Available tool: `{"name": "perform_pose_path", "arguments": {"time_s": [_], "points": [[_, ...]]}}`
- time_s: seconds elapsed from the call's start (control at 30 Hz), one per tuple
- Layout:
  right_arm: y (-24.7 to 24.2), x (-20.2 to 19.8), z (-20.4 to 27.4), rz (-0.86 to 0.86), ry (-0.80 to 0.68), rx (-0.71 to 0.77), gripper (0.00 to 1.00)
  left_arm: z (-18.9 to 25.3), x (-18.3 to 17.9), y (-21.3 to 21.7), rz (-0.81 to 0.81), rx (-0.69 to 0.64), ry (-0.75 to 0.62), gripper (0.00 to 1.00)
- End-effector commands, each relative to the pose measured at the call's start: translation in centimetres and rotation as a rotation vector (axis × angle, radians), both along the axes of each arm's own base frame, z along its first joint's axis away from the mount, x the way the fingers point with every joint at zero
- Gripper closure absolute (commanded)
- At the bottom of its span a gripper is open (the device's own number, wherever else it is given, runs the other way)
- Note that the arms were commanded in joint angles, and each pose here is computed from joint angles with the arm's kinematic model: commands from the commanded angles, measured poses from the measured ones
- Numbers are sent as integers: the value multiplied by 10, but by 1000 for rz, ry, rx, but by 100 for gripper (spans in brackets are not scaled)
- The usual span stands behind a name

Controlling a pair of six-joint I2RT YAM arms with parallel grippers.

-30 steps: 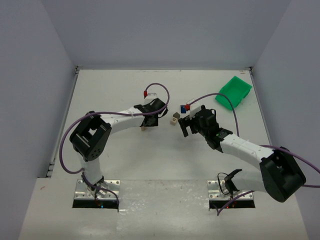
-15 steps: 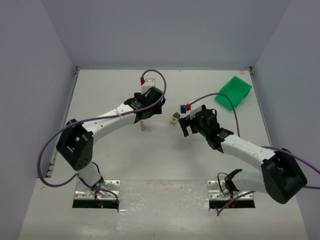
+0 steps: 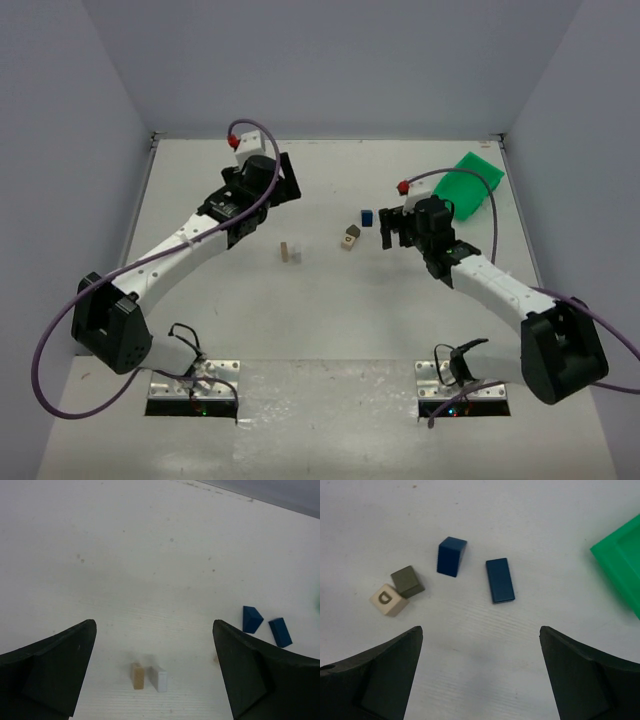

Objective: Build the wood block tower

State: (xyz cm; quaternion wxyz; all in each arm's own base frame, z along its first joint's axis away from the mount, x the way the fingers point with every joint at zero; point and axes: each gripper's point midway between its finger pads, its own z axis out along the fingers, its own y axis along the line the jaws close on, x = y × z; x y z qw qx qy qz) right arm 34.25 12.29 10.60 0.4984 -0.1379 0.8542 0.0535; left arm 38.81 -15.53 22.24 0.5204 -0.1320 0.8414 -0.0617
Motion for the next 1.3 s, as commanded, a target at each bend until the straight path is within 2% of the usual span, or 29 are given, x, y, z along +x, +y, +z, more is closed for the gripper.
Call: {"name": "perform_pose_path", "arguments": {"time_s": [0.0,0.23,0.4,0.63,0.83,0.93,1.13,1.27], "points": [[-17,24,-10,-60,80,40,1,-3,5,40,83,-118,-39,0],[-26,69,-38,-30,170,-63,1,-28,-6,106,282,-238,-46,0],[-31,101,-49,-10,218,-45,1,-39,-13,125,383,-219,-35,0],[-25,104,-84,60,344,-33,2,-33,-12,124,366,-232,-78,0],[-28,90,-106,104,395,-76,10,-31,-14,124,362,-243,-99,0],[-34,88,-117,89,416,-103,20,-31,-14,123,357,-246,-101,0],[-26,92,-120,140,416,-93,63,-30,-14,121,343,-249,-102,0],[-18,93,-104,210,365,-86,73,-28,-15,119,329,-255,-111,0]]}}
